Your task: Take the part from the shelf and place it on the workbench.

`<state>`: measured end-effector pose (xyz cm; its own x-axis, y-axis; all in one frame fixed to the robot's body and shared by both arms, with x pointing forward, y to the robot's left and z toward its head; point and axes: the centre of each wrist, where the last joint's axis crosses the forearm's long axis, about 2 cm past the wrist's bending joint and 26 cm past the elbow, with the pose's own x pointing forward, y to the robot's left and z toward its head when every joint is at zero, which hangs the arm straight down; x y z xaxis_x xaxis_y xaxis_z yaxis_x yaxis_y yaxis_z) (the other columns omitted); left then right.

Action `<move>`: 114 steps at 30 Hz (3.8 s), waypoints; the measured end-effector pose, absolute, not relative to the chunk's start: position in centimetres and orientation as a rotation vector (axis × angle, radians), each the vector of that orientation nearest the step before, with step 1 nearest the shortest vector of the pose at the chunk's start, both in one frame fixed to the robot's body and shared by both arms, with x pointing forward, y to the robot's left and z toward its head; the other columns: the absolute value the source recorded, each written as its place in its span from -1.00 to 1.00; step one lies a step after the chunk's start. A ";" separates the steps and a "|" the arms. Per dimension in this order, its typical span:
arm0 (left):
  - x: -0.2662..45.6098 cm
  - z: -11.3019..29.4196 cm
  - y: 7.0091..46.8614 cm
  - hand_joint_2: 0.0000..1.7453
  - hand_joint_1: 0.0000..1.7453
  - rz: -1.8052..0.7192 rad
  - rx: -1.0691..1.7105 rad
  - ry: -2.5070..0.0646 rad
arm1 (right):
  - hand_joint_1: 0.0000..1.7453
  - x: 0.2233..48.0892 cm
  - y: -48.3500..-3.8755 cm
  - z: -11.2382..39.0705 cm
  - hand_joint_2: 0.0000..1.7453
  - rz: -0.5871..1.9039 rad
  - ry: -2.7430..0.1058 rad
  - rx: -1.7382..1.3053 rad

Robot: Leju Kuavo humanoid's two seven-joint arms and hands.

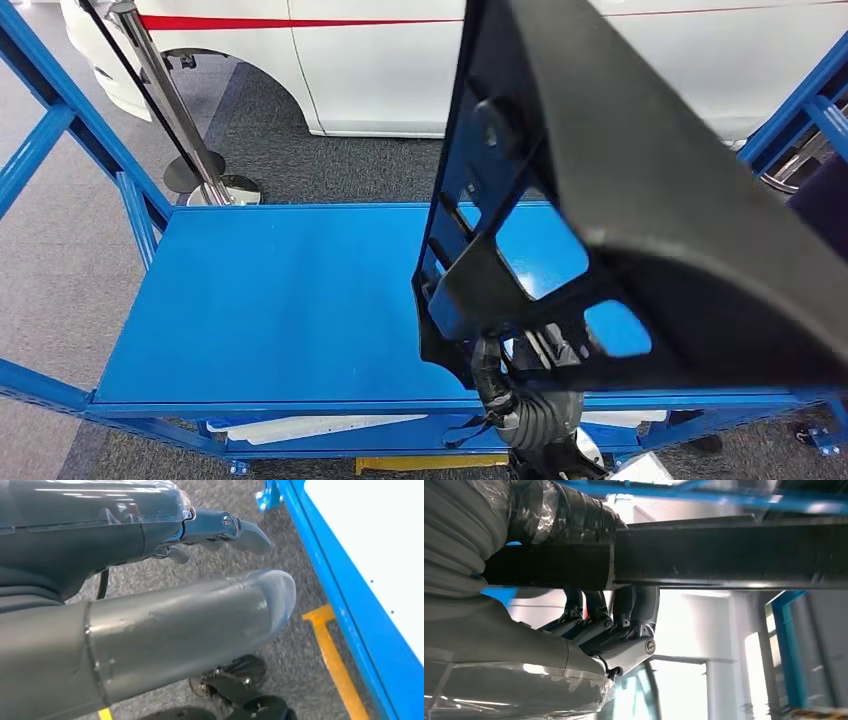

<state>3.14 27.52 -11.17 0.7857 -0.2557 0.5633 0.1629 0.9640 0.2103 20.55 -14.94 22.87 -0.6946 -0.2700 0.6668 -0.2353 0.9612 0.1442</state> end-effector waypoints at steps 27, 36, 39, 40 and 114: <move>3.1 -11.2 27.5 -1.00 -1.00 -0.168 0.174 -0.588 | 1.00 19.4 -16.7 19.1 1.00 -0.021 -2.198 0.457; 3.0 -11.2 27.4 -1.00 -1.00 -0.165 0.166 -0.580 | 1.00 19.3 -17.0 18.9 1.00 -0.007 -2.194 0.473; 3.0 -11.2 27.5 -1.00 -1.00 -0.164 0.167 -0.575 | 1.00 19.3 -17.0 18.9 1.00 -0.008 -2.195 0.477; 3.0 -11.2 27.5 -1.00 -1.00 -0.163 0.167 -0.573 | 1.00 19.3 -16.9 19.0 1.00 -0.011 -2.196 0.478; 2.3 -11.2 27.8 -1.00 -1.00 -0.068 0.197 -0.553 | 1.00 13.4 -21.3 16.4 1.00 -0.278 -2.171 0.333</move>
<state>2.30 27.78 -11.22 0.8491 -0.1166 0.5152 0.0109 0.9790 0.2037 13.41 -21.30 16.35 -0.5638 -0.3367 0.7542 -0.1358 0.9385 0.3174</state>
